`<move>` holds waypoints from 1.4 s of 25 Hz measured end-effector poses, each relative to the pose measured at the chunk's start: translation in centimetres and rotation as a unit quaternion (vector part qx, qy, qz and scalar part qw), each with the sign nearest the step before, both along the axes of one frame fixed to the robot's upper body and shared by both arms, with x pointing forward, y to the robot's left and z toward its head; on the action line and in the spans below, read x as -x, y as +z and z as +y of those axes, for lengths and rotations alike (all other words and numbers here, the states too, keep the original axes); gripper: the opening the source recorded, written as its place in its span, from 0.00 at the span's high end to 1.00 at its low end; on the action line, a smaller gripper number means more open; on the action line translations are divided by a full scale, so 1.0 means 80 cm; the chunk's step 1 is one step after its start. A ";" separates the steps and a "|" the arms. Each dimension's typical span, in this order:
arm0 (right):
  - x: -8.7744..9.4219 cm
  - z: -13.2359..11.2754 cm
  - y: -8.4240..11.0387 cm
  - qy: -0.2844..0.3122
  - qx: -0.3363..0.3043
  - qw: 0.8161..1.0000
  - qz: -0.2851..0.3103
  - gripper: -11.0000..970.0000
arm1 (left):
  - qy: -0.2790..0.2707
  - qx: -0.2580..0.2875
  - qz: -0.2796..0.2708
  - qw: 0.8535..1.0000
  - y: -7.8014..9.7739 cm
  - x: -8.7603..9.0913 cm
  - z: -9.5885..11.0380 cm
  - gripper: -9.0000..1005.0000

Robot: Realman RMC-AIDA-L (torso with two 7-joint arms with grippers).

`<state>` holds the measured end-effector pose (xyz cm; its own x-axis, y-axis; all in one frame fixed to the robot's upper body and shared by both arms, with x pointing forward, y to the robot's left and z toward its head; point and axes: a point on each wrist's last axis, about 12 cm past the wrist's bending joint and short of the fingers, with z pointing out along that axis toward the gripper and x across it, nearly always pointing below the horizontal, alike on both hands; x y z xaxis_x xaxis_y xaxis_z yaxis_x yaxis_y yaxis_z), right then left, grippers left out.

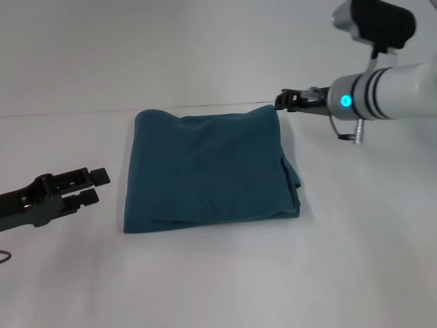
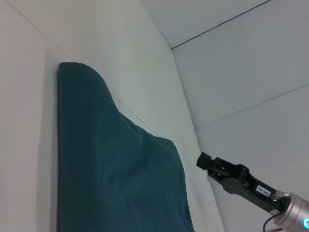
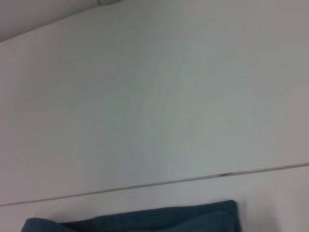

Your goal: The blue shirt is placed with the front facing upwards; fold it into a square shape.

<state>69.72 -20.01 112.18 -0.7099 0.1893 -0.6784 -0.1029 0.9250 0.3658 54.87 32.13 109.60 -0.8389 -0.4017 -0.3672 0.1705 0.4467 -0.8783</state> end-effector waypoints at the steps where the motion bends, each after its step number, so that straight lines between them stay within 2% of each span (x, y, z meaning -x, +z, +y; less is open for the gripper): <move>1: 0.000 -0.007 0.001 -0.002 -0.005 1.000 0.006 0.91 | 0.000 0.000 0.000 1.000 0.000 0.000 0.000 0.33; 2: 0.002 -0.022 0.005 -0.002 -0.022 1.000 0.022 0.90 | -0.001 -0.001 -0.001 1.000 0.001 -0.001 0.000 0.33; 4: 0.004 -0.031 0.008 0.005 -0.037 0.999 0.030 0.89 | -0.002 -0.003 -0.002 1.000 0.002 -0.002 0.001 0.33; 6: 0.011 -0.048 0.015 0.024 -0.076 0.996 0.039 0.79 | -0.003 -0.007 -0.002 1.000 0.004 -0.003 0.002 0.33; 9: 0.035 -0.077 0.024 0.062 -0.170 0.983 0.026 0.65 | -0.002 -0.008 -0.001 1.000 0.005 -0.004 0.003 0.33; 12: 0.065 -0.109 0.030 0.083 -0.258 0.963 0.006 0.39 | -0.004 -0.014 -0.001 1.000 0.005 -0.004 0.004 0.32; 17: 0.103 -0.143 0.024 0.098 -0.316 0.944 0.017 0.15 | -0.015 -0.058 0.023 0.998 0.007 -0.017 0.001 0.32; 23: 0.139 -0.170 0.011 0.121 -0.318 0.940 0.018 0.07 | -0.007 -0.079 0.028 0.996 0.008 -0.031 -0.008 0.32; 27: 0.164 -0.185 -0.002 0.113 -0.329 0.938 0.013 0.07 | 0.007 -0.076 0.034 0.996 0.004 -0.034 -0.011 0.32; 29: 0.169 -0.190 -0.005 0.105 -0.335 0.936 0.021 0.07 | 0.008 -0.071 0.040 0.997 0.004 -0.033 -0.011 0.32; 33: 0.150 -0.200 0.014 0.088 -0.326 0.939 0.071 0.07 | 0.006 -0.064 0.048 0.997 0.004 -0.031 -0.011 0.32; 35: 0.127 -0.205 0.036 0.081 -0.282 0.949 0.117 0.07 | 0.003 -0.065 0.053 0.996 0.004 -0.031 -0.013 0.32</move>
<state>59.55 -36.44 115.08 -0.8796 0.3501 -0.3221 -0.0826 0.5545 0.8281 57.38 31.12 109.91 -0.8731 -0.3628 -0.3258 0.0765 0.5581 -0.8263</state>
